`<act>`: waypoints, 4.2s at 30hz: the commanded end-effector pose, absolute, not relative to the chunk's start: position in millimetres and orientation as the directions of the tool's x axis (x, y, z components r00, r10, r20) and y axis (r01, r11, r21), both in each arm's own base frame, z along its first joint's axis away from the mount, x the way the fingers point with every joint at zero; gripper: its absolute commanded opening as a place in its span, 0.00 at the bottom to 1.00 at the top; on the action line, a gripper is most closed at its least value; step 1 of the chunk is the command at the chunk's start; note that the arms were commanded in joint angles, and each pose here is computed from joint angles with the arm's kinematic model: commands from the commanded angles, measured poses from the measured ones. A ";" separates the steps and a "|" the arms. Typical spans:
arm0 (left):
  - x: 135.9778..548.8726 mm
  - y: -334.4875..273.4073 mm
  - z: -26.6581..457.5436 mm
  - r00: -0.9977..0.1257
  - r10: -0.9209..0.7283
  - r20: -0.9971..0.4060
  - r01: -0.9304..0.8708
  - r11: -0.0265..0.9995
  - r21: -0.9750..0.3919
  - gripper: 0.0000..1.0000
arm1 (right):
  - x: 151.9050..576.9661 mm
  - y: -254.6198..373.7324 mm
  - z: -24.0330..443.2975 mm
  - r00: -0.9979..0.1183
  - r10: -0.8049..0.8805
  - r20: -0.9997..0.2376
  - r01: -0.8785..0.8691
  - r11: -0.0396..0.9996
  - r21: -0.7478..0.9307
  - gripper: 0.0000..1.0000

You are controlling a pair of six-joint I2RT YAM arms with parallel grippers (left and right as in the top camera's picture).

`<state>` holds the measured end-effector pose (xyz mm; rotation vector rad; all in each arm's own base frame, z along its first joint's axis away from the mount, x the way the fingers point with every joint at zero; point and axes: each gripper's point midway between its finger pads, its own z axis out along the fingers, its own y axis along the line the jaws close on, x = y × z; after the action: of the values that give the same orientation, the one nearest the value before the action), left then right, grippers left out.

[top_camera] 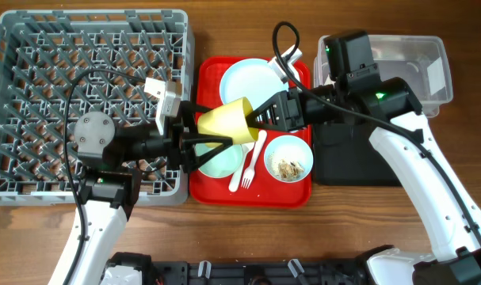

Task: Sort waste into correct bins and load items into the dishwasher rack
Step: 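Lift the yellow cup and pass it to the left gripper, then carry the yellow cup with the left gripper into the dish rack, then grasp the rim of the light-blue rice bowl with the right gripper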

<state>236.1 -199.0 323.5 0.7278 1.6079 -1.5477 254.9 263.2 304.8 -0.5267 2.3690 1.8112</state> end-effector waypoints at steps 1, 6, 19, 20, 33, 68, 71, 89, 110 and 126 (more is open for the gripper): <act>236.8 -199.9 328.0 -0.521 -0.115 -0.846 0.841 0.099 -0.532 0.70 | 254.3 266.1 304.4 -0.934 -0.213 -0.287 -0.332 0.220 0.917 0.04; 236.8 -199.9 328.0 -0.521 -0.115 -0.846 0.841 0.099 -0.532 0.65 | 254.3 266.2 304.3 -0.934 -0.213 -0.288 -0.333 0.220 0.917 0.04; 244.6 -193.6 319.1 -0.568 -0.126 -0.813 0.803 0.135 -0.581 0.62 | 261.4 263.0 292.4 -0.943 -0.187 -0.277 -0.323 0.298 0.898 0.55; 248.2 -190.2 317.2 -0.578 -0.136 -0.804 0.791 0.150 -0.594 0.61 | 262.9 261.6 289.0 -0.946 -0.180 -0.271 -0.317 0.320 0.893 0.59; 288.7 -138.0 264.3 -0.661 -0.237 -0.712 0.598 0.406 -0.691 0.55 | 313.5 212.7 243.4 -0.951 -0.004 -0.309 -0.237 0.648 0.723 0.67; 254.3 62.3 145.7 -0.760 -0.548 -0.348 -0.525 0.834 -0.168 0.06 | 300.1 83.4 207.5 -0.949 0.156 -0.275 0.059 0.942 0.331 0.67; 260.8 64.0 130.1 -0.776 -0.553 -0.304 -0.533 0.832 -0.155 0.06 | 299.8 83.4 207.4 -0.949 0.156 -0.274 0.059 0.942 0.331 0.67; 312.5 76.9 152.4 -0.726 -0.546 -0.418 -0.512 0.835 -0.202 1.00 | 293.5 82.8 205.1 -0.956 0.153 -0.248 0.066 0.943 0.327 0.67; 239.5 -68.3 159.0 -0.955 -0.204 -0.216 -0.138 0.948 -0.287 1.00 | 255.4 174.0 166.6 -0.969 -0.138 -0.205 -0.200 0.925 0.324 0.61; 248.4 -40.6 153.0 -0.916 -0.303 -0.263 -0.274 0.951 -0.143 1.00 | 259.0 225.0 58.6 -0.993 -0.087 -0.082 -0.103 0.971 0.216 0.39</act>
<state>244.7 -59.1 155.9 -0.2860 2.8484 -0.2927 257.7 232.7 81.5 -0.2646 2.9905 0.4435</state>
